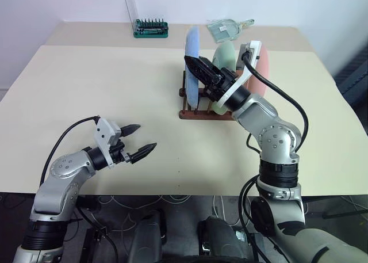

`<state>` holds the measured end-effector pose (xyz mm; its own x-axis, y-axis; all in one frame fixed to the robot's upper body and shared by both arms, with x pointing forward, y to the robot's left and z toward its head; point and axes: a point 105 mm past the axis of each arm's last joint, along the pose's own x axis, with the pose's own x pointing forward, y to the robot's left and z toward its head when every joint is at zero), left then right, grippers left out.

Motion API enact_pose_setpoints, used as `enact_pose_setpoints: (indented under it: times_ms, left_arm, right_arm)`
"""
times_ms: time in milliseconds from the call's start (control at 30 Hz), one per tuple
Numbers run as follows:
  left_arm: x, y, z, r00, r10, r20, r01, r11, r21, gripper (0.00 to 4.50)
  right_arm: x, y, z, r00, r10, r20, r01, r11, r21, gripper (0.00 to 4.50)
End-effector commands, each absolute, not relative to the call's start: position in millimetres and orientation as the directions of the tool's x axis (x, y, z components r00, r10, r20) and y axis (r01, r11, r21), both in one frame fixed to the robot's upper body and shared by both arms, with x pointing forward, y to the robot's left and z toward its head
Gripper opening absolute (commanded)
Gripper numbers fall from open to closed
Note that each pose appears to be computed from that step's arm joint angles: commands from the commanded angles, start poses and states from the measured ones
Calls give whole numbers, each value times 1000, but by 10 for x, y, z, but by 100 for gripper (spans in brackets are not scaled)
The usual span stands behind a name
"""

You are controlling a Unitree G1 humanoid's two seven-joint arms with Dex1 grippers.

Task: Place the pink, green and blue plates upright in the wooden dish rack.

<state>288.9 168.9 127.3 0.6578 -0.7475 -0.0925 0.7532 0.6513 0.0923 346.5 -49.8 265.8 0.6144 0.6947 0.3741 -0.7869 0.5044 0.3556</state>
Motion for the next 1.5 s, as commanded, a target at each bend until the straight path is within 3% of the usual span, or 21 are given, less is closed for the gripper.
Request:
enact_pose_setpoints:
  times_ms: [33, 67, 100, 267, 600, 833, 967, 1133, 1333, 1500]
  left_arm:
    - [2884, 1739, 1335, 666, -743, -62, 744, 658, 114, 450]
    - [2885, 1740, 1333, 666, -743, -62, 744, 658, 115, 450]
    - [2884, 1741, 1329, 666, -743, -62, 745, 658, 114, 450]
    - [2875, 1746, 1316, 665, -744, -62, 746, 657, 113, 450]
    - [2877, 1724, 1262, 658, -750, -61, 752, 651, 105, 450]
    - [2883, 1718, 1231, 663, -746, -69, 748, 654, 111, 450]
    - [2919, 1747, 1203, 674, -734, -83, 738, 664, 119, 450]
    - [3044, 1756, 1156, 687, -720, -95, 725, 673, 142, 450]
    - [3185, 1666, 1065, 719, -689, -96, 694, 702, 159, 450]
    - [3253, 1732, 1082, 731, -675, -101, 681, 710, 178, 450]
  right_arm:
    - [3408, -507, 2818, 583, 691, 426, -812, 491, 315, 383]
    - [3408, -508, 2821, 583, 691, 428, -812, 492, 314, 443]
    - [3409, -512, 2828, 583, 689, 430, -812, 495, 308, 447]
    - [3411, -526, 2847, 587, 683, 434, -809, 512, 288, 447]
    - [3380, -650, 3058, 590, 720, 364, -732, 668, -134, 447]
    - [3014, -1079, 3193, 573, 758, 312, -642, 652, -403, 447]
    - [2779, -1536, 2970, 648, 741, 176, -622, 648, -440, 447]
    - [2545, -1959, 2414, 768, 640, -29, -593, 693, -410, 447]
    - [2648, -2495, 1757, 884, 452, -121, -465, 824, -323, 447]
    - [2787, -2607, 1640, 917, 389, -88, -394, 850, -349, 447]
